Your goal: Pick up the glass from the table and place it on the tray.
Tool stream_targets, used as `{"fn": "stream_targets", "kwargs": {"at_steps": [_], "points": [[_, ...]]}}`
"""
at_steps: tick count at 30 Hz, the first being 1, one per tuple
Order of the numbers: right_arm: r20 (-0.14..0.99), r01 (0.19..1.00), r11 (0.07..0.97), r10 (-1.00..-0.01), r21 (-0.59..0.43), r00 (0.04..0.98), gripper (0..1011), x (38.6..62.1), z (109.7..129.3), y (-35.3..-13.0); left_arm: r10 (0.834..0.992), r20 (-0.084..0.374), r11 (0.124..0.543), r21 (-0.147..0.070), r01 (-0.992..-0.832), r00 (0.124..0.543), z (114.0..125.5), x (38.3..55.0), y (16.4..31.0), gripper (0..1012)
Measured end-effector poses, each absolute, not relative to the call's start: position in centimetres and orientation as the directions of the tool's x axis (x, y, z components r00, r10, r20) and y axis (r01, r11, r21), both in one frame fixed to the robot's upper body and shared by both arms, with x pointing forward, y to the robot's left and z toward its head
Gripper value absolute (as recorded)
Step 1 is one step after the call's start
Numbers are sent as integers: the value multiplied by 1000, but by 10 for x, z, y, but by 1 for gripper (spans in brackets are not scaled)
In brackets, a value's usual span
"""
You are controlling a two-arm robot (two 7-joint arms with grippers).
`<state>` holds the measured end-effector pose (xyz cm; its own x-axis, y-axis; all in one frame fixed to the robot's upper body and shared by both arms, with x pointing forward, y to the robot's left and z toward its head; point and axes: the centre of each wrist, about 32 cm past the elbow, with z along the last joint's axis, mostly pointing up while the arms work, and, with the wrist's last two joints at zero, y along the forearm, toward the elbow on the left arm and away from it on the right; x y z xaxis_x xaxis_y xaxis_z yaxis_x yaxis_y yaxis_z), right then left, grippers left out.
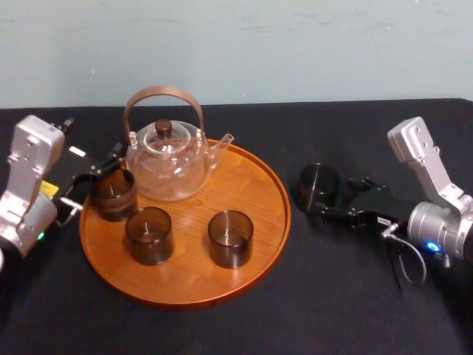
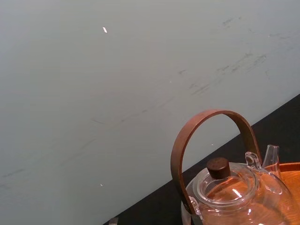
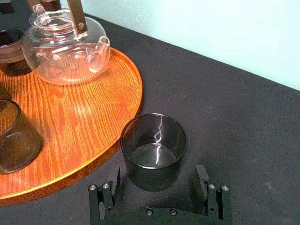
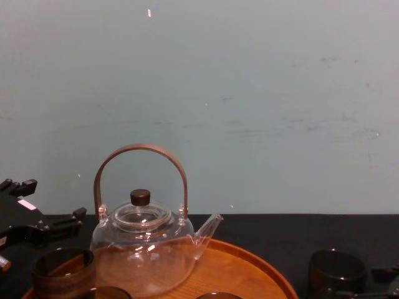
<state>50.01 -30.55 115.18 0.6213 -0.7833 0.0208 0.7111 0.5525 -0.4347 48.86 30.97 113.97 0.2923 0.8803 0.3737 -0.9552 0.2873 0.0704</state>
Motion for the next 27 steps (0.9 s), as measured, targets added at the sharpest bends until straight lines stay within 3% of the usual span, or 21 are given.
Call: {"fn": "stream_targets", "kwargs": {"at_steps": [27], "points": [[43, 696, 568, -760, -439, 648, 1002, 528, 1155, -285, 880, 374, 287, 70, -955, 292, 1140, 489, 310, 1002]]}}
